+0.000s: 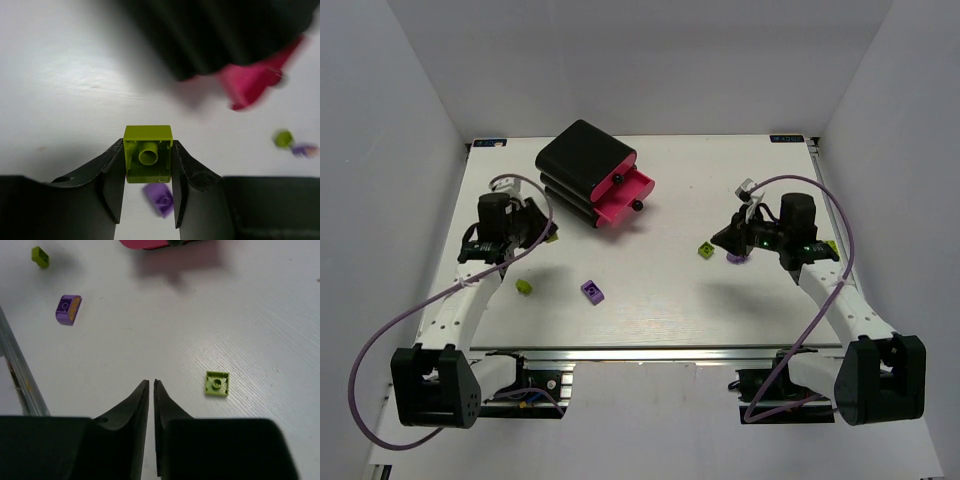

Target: Sort the legos into containers by color

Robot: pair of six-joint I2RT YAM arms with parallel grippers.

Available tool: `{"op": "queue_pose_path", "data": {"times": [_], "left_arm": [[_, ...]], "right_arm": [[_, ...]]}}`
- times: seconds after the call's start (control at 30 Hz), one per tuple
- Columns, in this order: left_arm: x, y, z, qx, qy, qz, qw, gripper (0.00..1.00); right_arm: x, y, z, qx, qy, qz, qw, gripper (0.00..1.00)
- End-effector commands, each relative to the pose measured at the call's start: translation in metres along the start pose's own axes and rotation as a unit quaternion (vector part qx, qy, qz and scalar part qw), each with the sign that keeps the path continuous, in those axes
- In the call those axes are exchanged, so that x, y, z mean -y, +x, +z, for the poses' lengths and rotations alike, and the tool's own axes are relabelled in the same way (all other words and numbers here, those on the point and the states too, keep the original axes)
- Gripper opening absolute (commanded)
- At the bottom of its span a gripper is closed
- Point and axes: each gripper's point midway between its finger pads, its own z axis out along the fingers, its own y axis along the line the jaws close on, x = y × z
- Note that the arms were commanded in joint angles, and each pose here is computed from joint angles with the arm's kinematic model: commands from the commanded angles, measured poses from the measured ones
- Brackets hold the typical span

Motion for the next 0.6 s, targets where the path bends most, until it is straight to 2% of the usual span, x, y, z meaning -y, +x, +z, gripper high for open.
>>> {"op": "queue_pose_path", "data": {"times": [0.0, 0.03, 0.13, 0.17, 0.27, 0.37, 0.4, 0.5, 0.57], "left_arm": [[0.090, -0.002, -0.028, -0.010, 0.222, 0.117, 0.968, 0.00], [0.110, -0.001, -0.034, -0.007, 0.247, 0.140, 0.959, 0.00], [0.143, 0.000, -0.038, -0.002, 0.279, 0.202, 0.939, 0.00], [0.147, 0.000, -0.029, -0.005, 0.268, 0.216, 0.939, 0.00], [0.179, -0.002, -0.027, 0.009, 0.278, 0.279, 0.919, 0.00], [0.199, -0.001, -0.013, 0.022, 0.258, 0.335, 0.906, 0.00], [0.195, -0.001, 0.001, 0.022, 0.229, 0.348, 0.909, 0.00], [0.205, -0.001, 0.015, 0.041, 0.203, 0.397, 0.894, 0.00], [0.200, -0.002, 0.035, 0.047, 0.149, 0.421, 0.894, 0.00]], "right_arm": [[0.014, -0.016, -0.003, 0.008, 0.032, -0.021, 0.999, 0.09], [0.016, -0.015, -0.002, 0.004, 0.031, -0.012, 0.999, 0.00], [0.019, -0.013, 0.001, -0.013, 0.021, -0.004, 1.000, 0.00], [0.019, -0.011, 0.001, -0.018, 0.018, 0.000, 1.000, 0.00], [0.022, -0.011, 0.001, -0.018, 0.025, -0.006, 1.000, 0.00], [0.025, -0.013, -0.001, -0.017, 0.036, -0.008, 0.999, 0.00], [0.027, -0.014, -0.002, -0.016, 0.040, -0.009, 0.999, 0.00], [0.028, -0.015, -0.002, -0.014, 0.047, -0.009, 0.999, 0.00], [0.031, -0.016, -0.002, -0.013, 0.051, -0.007, 0.999, 0.00]]}}
